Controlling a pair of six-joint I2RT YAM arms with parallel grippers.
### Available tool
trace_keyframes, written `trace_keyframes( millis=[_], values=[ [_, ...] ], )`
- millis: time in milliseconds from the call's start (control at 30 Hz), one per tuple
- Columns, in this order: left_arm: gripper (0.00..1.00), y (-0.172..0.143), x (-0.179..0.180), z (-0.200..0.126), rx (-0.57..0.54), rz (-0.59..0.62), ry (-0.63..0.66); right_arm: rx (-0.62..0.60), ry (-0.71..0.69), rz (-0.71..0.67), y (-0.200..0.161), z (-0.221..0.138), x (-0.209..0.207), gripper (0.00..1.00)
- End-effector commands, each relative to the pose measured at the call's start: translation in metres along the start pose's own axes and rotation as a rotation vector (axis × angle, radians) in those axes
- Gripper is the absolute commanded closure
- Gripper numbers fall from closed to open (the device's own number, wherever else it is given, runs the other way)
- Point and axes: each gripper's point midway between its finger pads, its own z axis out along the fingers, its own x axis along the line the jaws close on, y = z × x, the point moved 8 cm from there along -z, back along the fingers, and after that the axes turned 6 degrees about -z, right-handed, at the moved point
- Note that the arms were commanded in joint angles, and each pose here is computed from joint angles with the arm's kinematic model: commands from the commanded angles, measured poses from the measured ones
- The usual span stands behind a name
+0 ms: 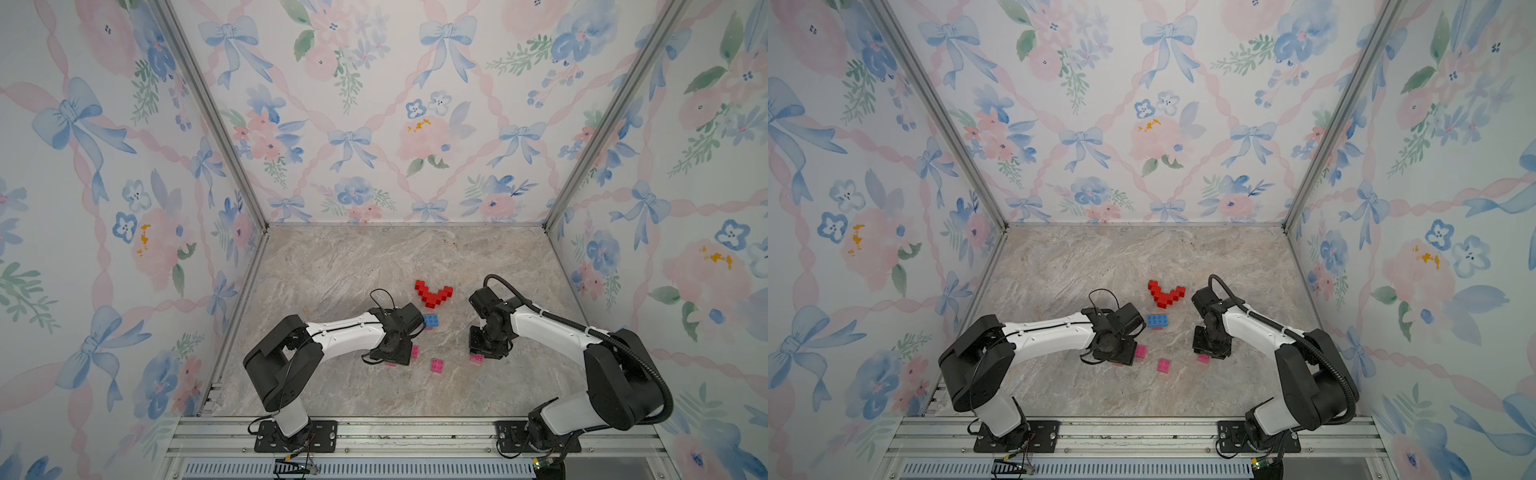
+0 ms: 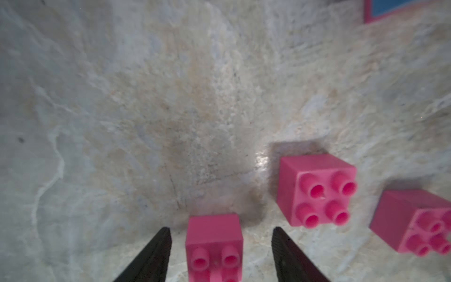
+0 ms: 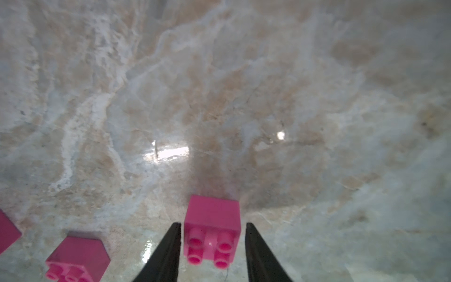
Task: Assemble the letter v with lego
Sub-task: Move the lego brick at the center of the board, then pick up the lego brick from the center of the board, then assemble the lego brick with the lego brick.
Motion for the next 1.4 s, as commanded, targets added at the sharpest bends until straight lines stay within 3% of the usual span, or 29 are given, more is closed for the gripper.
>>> trace_keyframes(
  millis=[0,267,533,833,1367],
  values=[
    [0.26,0.013,-0.004,-0.012,-0.02,0.025,-0.042,0.014,-0.012,0.006,-0.002,0.004,0.002,0.59],
    [0.24,0.082,0.034,-0.058,-0.188,-0.016,-0.081,-0.045,-0.01,0.007,-0.017,-0.026,0.015,0.78],
    [0.19,0.155,0.087,-0.093,-0.419,-0.056,0.135,-0.118,0.081,0.016,-0.038,-0.039,0.063,1.0],
    [0.19,0.159,0.099,-0.072,-0.406,-0.056,0.123,-0.102,0.076,-0.003,-0.042,-0.029,0.099,1.0],
    [0.22,0.147,0.103,-0.059,-0.387,-0.064,0.076,-0.039,-0.023,-0.014,-0.053,-0.012,0.101,1.0]
  ],
)
